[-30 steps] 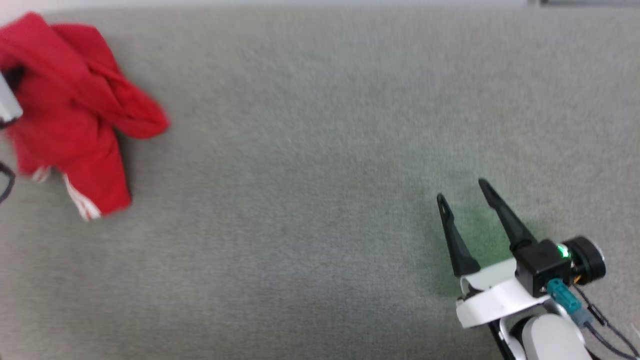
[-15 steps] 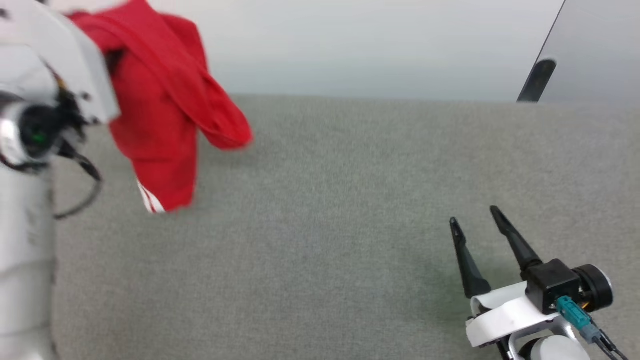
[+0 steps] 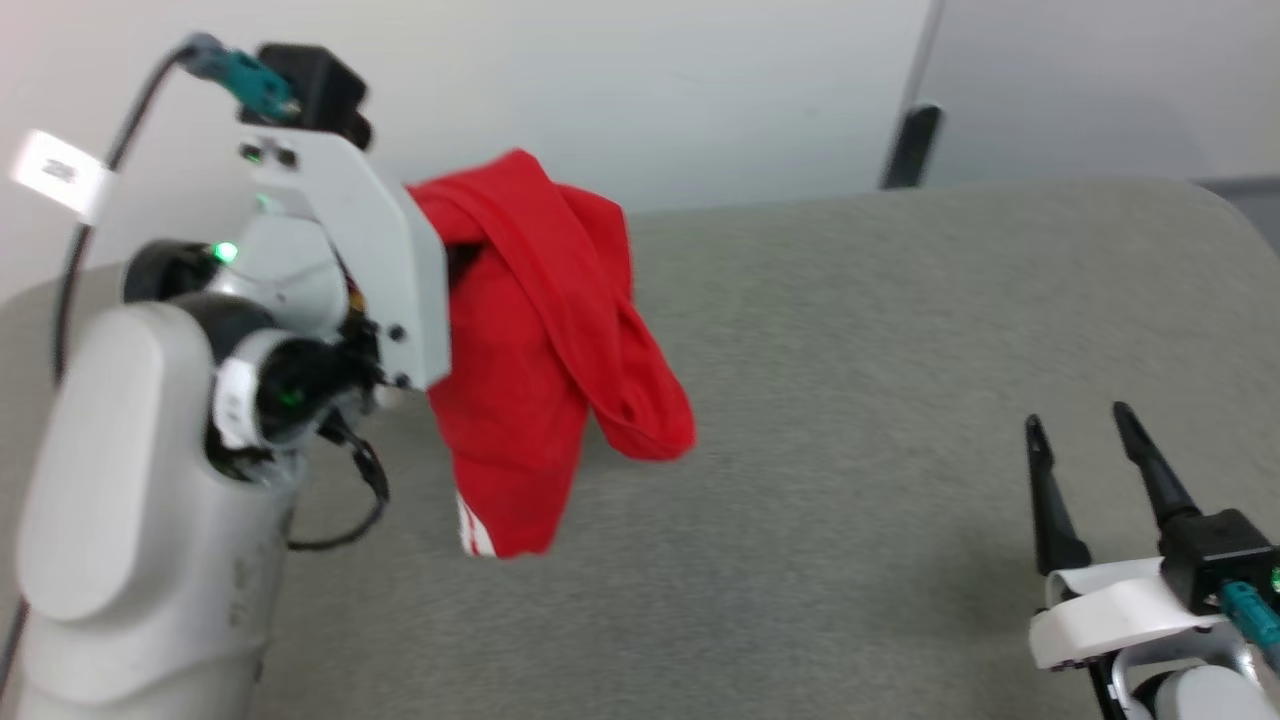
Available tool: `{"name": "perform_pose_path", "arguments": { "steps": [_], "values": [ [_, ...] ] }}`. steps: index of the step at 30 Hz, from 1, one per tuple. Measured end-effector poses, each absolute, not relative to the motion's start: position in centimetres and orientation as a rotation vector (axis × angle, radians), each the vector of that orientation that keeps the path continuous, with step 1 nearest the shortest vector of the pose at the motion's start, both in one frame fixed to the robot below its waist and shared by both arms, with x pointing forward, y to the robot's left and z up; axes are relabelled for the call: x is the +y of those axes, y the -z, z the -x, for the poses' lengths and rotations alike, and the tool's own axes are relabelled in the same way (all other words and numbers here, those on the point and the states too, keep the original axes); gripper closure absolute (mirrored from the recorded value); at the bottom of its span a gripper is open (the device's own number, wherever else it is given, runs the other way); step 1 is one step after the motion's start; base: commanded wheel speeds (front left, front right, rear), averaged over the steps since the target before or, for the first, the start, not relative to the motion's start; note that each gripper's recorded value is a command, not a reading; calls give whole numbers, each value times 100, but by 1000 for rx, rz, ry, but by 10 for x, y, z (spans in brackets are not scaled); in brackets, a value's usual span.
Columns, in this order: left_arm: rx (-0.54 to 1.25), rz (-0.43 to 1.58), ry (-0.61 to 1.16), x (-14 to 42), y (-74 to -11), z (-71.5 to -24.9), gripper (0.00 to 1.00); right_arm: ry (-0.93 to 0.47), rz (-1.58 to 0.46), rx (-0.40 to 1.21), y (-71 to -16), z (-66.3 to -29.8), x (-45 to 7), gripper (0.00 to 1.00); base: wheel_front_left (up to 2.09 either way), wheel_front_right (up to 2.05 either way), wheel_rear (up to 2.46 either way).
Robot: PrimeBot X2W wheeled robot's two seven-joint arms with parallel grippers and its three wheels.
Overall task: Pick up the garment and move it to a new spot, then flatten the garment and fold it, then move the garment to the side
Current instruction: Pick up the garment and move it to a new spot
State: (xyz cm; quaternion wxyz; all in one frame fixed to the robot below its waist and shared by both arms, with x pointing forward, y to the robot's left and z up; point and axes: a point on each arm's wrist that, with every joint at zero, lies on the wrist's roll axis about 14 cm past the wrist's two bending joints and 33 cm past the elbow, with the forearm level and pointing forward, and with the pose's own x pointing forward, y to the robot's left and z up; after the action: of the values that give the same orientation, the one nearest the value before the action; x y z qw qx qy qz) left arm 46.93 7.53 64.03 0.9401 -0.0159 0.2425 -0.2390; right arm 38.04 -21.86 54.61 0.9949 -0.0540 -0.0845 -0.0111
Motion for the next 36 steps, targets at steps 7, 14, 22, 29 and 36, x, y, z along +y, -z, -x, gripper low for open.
{"name": "perform_pose_path", "arguments": {
  "steps": [7, 14, 22, 29, 36],
  "values": [
    [686, -19, 608, 19, -573, -464, 100, 172, 106, -121, -531, -359, -266, 0, 0, 0, 0],
    [941, -11, 689, -19, -487, -449, 72, 221, 74, -52, -509, -352, -279, 0, 0, 0, 0],
    [1038, -37, 760, -35, -452, -441, 0, 209, 49, -16, -495, -359, -275, 0, 0, 0, 0],
    [920, 15, 744, -23, -481, -451, 0, 171, 56, -18, -495, -362, -263, 0, 0, 0, 0],
    [732, 66, 686, 11, -524, -448, 0, 82, 49, -58, -505, -365, -233, 0, 0, 0, 0]
  ]
}}
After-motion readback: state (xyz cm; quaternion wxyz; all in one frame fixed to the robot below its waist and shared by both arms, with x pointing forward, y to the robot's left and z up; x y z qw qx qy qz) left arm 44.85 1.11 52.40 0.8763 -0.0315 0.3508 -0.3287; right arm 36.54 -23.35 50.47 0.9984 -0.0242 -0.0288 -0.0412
